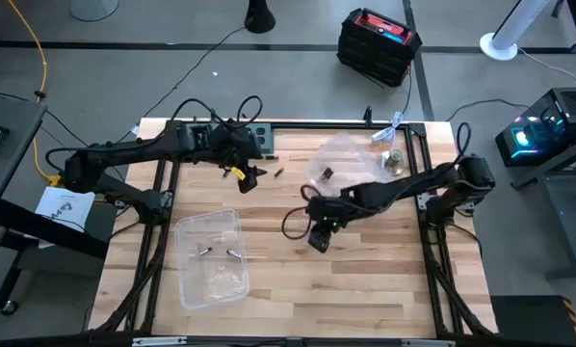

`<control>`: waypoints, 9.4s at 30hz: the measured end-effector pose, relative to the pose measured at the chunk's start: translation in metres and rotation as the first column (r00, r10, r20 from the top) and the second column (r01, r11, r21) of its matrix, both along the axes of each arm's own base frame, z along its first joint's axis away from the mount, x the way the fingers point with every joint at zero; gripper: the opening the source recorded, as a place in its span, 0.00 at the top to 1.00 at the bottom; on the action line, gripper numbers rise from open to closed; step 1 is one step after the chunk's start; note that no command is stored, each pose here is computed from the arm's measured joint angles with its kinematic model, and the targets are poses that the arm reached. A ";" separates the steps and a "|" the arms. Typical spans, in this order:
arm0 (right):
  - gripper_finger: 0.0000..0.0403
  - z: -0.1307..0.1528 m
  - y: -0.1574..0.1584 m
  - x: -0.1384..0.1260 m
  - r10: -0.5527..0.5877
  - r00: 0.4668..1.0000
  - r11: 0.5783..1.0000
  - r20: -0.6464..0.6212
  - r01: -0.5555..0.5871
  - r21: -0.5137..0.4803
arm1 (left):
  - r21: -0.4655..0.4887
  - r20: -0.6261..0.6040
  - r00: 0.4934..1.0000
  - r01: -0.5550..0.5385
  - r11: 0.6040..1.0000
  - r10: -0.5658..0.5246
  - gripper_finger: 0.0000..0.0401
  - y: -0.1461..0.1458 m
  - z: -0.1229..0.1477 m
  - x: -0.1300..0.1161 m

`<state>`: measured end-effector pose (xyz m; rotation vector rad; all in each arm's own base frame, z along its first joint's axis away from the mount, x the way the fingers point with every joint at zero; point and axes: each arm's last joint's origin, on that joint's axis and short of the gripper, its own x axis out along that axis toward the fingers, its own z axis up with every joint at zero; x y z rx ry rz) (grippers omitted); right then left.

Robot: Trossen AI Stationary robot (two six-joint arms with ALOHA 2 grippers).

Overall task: Sort batteries
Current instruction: Move the right transparent bin to the top right of the table, then put the silver battery into the left transparent bin, then move the right transparent bin to the top center of the table

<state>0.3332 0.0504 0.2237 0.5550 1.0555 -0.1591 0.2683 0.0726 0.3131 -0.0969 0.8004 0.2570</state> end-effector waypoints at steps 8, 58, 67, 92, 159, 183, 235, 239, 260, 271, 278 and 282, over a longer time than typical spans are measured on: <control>0.63 0.050 -0.031 -0.013 -0.067 0.995 0.990 0.069 0.075 -0.122 | 0.005 0.019 1.000 0.000 1.000 0.000 0.44 0.000 0.001 0.001; 0.92 -0.052 -0.003 0.049 0.507 0.842 0.736 -0.185 -0.535 -0.415 | 0.080 0.396 0.918 -0.047 0.996 0.012 0.44 -0.013 0.111 -0.052; 0.95 0.037 -0.033 0.099 0.506 0.846 0.736 0.168 -0.322 -0.595 | -0.171 0.501 0.849 -0.093 0.981 0.168 0.45 -0.043 0.138 -0.124; 0.95 0.093 -0.020 0.116 0.321 0.764 0.934 0.560 -0.159 -0.318 | -0.279 -0.783 0.599 -0.580 0.766 0.169 1.00 -0.146 -0.019 -0.167; 0.55 -0.026 0.061 -0.013 -0.243 0.828 0.968 -0.506 0.168 -0.189 | -0.551 0.031 0.922 -0.307 0.776 0.386 1.00 -0.125 -0.030 -0.108; 0.55 -0.080 0.040 -0.031 -0.574 0.671 0.810 -0.469 0.550 -0.205 | -0.579 0.048 0.935 -0.261 0.772 0.351 1.00 -0.127 -0.027 -0.106; 0.96 -0.087 0.049 -0.062 0.349 0.845 0.888 -0.405 -0.437 -0.146 | -0.523 0.095 0.926 -0.266 0.810 0.365 1.00 -0.125 -0.027 -0.105; 0.98 -0.051 0.055 -0.052 0.289 0.904 0.916 -0.314 -0.357 -0.185 | -0.507 0.113 0.933 -0.241 0.827 0.341 1.00 -0.124 -0.024 -0.108; 0.81 0.066 0.031 0.026 0.156 0.904 0.968 0.397 -0.060 -0.244 | -0.450 0.154 0.925 -0.247 0.858 0.347 1.00 -0.118 -0.020 -0.119; 0.53 0.084 0.009 -0.002 0.047 0.950 0.986 0.308 0.005 -0.167 | -0.444 0.154 0.927 -0.244 0.862 0.342 1.00 -0.118 -0.020 -0.119; 0.58 0.064 0.035 -0.033 -0.054 0.998 0.970 0.024 0.058 -0.235 | -0.440 0.158 0.924 -0.249 0.863 0.347 1.00 -0.118 -0.020 -0.119; 0.63 0.059 0.053 -0.051 -0.157 0.987 0.953 -0.044 0.140 -0.268 | -0.440 0.157 0.924 -0.250 0.863 0.348 1.00 -0.118 -0.020 -0.119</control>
